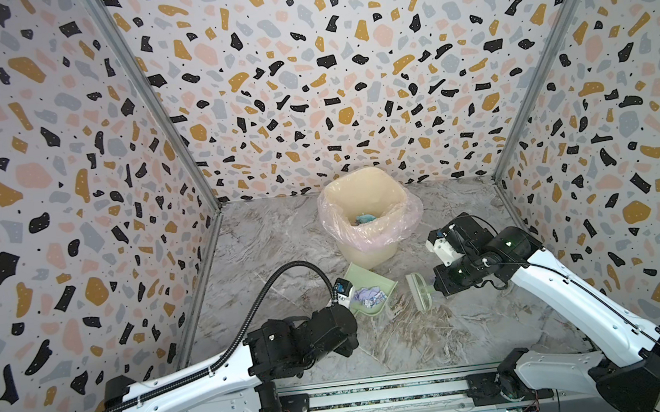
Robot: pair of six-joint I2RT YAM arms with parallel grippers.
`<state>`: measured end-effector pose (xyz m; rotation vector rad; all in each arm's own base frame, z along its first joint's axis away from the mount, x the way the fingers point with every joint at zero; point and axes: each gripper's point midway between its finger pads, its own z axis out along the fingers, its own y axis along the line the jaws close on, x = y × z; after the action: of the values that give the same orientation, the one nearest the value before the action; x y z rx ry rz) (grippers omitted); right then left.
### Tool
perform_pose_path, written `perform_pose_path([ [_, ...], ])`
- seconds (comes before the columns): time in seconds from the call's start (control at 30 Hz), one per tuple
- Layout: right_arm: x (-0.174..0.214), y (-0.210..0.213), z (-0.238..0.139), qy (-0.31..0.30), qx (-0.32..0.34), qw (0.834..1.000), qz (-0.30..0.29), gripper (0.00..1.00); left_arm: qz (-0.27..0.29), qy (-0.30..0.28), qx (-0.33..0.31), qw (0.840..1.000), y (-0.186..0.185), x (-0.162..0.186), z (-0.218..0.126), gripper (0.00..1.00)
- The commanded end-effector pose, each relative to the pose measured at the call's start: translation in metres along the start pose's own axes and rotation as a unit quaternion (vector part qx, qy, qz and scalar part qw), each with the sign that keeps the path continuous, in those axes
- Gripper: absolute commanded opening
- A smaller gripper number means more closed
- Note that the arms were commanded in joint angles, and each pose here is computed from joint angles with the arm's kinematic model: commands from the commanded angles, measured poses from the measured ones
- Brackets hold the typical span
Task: Sweep away the paper scraps from the table
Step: 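Lift the loaded dustpan with the left gripper while the right brush withdraws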
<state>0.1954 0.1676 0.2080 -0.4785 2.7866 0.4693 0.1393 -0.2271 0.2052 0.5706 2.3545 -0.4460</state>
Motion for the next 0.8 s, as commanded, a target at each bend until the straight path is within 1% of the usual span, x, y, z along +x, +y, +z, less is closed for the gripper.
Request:
perform_pose_path([
  [0.0, -0.002, 0.005, -0.010, -0.021, -0.030, 0.999, -0.008, 0.00, 0.012, -0.003, -0.036, 0.999, 0.014, -0.008, -0.019, 0.00],
  [0.2, -0.001, 0.003, -0.011, -0.030, -0.047, 0.998, 0.004, 0.00, 0.013, -0.035, -0.064, 0.997, 0.024, -0.043, -0.054, 0.00],
  [0.37, 0.001, 0.004, -0.014, -0.037, -0.061, 0.997, 0.010, 0.00, 0.025, -0.034, -0.095, 0.995, 0.036, -0.068, -0.067, 0.00],
  [0.5, 0.004, 0.004, -0.019, -0.044, -0.069, 0.996, 0.017, 0.00, 0.024, -0.036, -0.110, 0.993, 0.059, -0.096, -0.071, 0.00],
  [0.6, 0.008, 0.004, -0.023, -0.049, -0.072, 0.996, 0.021, 0.00, 0.026, -0.030, -0.115, 0.993, 0.077, -0.115, -0.068, 0.00],
  [0.77, 0.014, 0.003, -0.025, -0.056, -0.080, 0.995, 0.030, 0.00, 0.035, -0.035, -0.131, 0.990, 0.099, -0.152, -0.060, 0.00],
])
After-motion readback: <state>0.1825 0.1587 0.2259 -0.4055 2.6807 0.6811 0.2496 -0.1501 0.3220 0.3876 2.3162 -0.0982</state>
